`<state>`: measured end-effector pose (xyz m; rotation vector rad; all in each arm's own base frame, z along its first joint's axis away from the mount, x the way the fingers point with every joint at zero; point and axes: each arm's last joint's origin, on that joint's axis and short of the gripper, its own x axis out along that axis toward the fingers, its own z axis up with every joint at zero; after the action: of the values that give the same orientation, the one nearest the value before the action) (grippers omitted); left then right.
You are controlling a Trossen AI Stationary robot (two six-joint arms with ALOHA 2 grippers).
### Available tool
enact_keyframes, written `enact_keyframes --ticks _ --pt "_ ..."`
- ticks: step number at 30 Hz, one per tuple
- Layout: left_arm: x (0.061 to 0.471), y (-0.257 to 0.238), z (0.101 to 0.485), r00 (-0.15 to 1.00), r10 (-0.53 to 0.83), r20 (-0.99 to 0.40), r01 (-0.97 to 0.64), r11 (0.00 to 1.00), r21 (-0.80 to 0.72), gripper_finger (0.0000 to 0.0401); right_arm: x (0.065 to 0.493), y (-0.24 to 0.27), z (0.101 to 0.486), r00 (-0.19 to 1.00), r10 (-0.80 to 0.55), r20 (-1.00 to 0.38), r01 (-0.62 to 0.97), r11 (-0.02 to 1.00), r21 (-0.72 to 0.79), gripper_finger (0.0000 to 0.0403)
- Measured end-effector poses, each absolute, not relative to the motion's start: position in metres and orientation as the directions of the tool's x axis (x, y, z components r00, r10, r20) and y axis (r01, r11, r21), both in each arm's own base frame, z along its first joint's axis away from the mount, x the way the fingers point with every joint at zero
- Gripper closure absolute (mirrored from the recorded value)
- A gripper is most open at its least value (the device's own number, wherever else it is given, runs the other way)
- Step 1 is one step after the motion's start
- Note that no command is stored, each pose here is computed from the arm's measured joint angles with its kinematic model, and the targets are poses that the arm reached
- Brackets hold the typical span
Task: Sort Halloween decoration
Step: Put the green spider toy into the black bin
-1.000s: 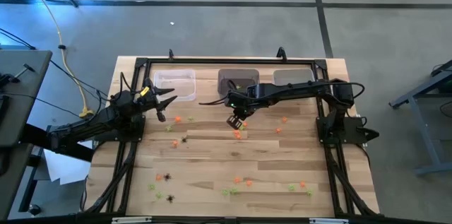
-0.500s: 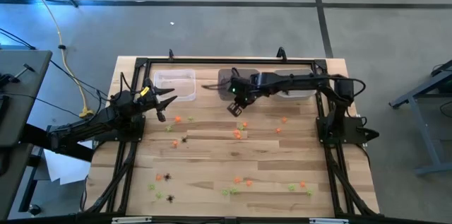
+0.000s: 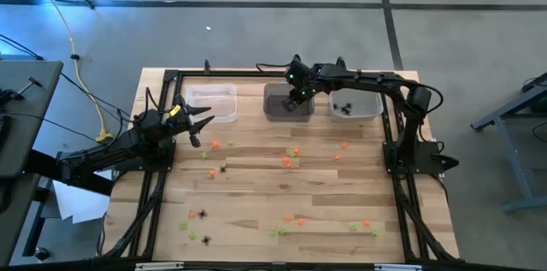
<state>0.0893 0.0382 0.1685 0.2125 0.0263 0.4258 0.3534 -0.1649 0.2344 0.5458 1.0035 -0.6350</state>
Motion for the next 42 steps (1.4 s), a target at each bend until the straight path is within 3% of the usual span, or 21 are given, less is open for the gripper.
enact_keyframes --ticks 4,15,29,36,42 --pt "0.089 0.038 0.169 0.911 0.413 0.019 -0.407 0.889 0.210 0.0270 0.353 -0.166 0.234 0.382 -0.247 -0.891 0.683 0.725 0.092 0.0371" --pt "0.089 0.038 0.169 0.911 0.413 0.019 -0.407 0.889 0.210 0.0270 0.353 -0.157 0.233 0.352 -0.239 -0.905 0.669 0.740 0.065 0.0255" --pt "0.089 0.038 0.169 0.911 0.413 0.019 -0.407 0.889 0.210 0.0270 0.368 -0.016 0.241 0.293 -0.248 -0.923 0.584 0.811 -0.033 0.0263" --pt "0.089 0.038 0.168 0.911 0.413 0.019 -0.407 0.889 0.210 0.0270 0.378 -0.004 0.209 0.205 -0.242 -0.948 0.628 0.776 -0.062 0.0263" --pt "0.089 0.038 0.168 0.911 0.413 0.019 -0.407 0.889 0.210 0.0270 0.386 -0.002 0.186 0.166 -0.150 -0.975 0.644 0.765 -0.008 0.0263"
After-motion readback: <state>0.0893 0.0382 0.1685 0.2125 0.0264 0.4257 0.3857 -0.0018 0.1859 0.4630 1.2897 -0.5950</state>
